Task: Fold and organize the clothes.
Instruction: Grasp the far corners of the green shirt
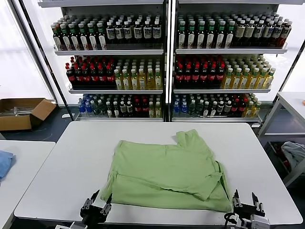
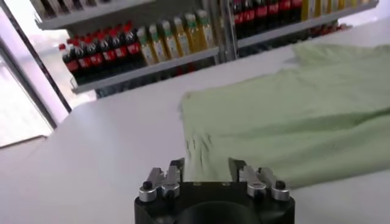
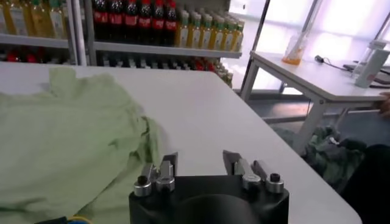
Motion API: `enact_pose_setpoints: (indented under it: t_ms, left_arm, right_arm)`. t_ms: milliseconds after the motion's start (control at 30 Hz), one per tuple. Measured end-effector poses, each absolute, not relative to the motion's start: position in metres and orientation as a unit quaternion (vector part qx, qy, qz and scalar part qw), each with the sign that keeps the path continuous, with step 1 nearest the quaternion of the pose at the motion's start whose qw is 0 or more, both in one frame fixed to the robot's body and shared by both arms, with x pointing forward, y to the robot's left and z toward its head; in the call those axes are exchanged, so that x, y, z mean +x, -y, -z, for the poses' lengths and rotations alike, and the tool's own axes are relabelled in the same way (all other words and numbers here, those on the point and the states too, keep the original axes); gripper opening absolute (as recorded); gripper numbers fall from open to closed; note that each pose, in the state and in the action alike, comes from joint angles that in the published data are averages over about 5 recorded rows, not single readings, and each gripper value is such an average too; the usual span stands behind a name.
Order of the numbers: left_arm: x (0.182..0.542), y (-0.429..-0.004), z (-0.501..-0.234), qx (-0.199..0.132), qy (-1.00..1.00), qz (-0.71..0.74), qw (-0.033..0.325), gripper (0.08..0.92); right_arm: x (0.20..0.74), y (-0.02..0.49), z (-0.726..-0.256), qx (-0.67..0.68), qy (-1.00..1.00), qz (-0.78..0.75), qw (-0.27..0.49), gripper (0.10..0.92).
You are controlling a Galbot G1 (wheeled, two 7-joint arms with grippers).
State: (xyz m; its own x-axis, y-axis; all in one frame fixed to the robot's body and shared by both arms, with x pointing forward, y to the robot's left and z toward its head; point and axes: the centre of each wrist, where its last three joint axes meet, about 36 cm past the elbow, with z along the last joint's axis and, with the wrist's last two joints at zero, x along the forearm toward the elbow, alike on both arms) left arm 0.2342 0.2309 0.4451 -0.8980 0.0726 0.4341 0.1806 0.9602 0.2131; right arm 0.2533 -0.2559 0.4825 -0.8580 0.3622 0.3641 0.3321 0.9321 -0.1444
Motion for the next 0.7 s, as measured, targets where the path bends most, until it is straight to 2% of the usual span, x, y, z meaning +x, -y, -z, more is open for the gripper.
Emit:
enact_pose_setpoints:
  t_ms: [100,267,467,700]
  left_arm:
    - [0.244,-0.235,-0.452,-0.065,0.971,0.12,0.195,0.691]
    - [0.274,-0.244,-0.459,-0.072,0.98,0.108,0.153,0.805]
    - [0.332,-0.249,-0.459,-0.087,0.985,0.091,0.117,0.822]
    - [0.406,-0.241,-0.452,-0.116,0.984,0.07,0.116,0.823]
  right_arm:
    - [0.27,0.27,-0.485,-0.17,0.969,-0.031,0.176,0.806]
    - [0.311,0.291,-0.488,-0.127,0.98,-0.021,0.149,0.822]
    - [0.376,0.303,-0.488,-0.069,0.988,-0.018,0.138,0.823]
    - [0.451,0.291,-0.477,-0.021,0.988,-0.018,0.152,0.823]
